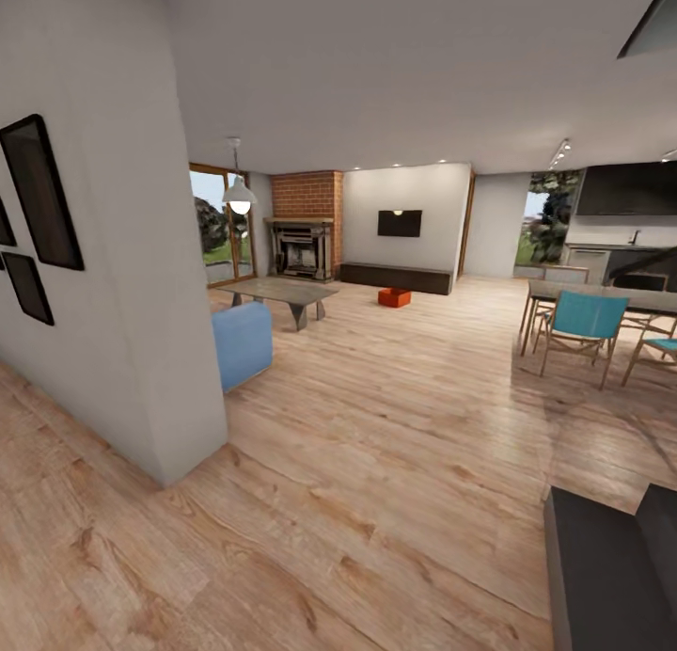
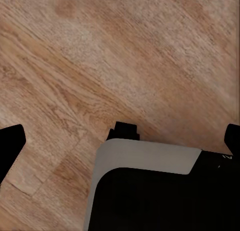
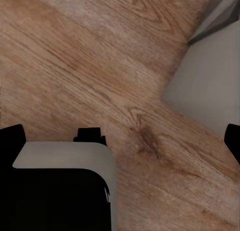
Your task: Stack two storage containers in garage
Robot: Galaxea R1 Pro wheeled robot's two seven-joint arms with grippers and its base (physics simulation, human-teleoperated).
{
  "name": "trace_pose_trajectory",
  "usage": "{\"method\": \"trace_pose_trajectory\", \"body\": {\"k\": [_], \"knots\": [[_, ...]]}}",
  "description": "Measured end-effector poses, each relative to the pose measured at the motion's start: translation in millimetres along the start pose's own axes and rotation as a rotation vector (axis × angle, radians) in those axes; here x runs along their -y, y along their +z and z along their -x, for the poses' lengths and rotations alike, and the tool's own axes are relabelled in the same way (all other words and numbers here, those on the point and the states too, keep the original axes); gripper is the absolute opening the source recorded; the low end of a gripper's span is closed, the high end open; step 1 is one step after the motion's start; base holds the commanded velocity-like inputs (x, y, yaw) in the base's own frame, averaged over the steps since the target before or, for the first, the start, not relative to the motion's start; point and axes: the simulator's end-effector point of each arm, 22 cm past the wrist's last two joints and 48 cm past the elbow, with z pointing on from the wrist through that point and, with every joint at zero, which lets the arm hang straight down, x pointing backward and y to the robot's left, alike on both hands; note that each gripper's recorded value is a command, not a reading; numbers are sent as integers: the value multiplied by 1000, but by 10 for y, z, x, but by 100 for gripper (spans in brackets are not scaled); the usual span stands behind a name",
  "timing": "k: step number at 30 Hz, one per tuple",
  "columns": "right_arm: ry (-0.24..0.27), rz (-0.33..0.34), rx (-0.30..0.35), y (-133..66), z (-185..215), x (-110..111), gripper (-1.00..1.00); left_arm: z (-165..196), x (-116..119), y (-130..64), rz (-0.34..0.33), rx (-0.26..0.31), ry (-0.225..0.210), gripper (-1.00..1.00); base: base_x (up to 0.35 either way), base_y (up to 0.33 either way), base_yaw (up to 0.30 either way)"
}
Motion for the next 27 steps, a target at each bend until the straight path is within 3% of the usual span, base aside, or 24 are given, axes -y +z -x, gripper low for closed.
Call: {"method": "trace_pose_trajectory", "body": {"k": [10, 27], "knots": [[0, 0, 1, 0, 2, -1, 100, 0, 0, 0, 0, 0, 0, 100, 325, 67, -43], [0, 0, 0, 0, 0, -1, 100, 0, 0, 0, 0, 0, 0, 100, 325, 78, -225]]}}
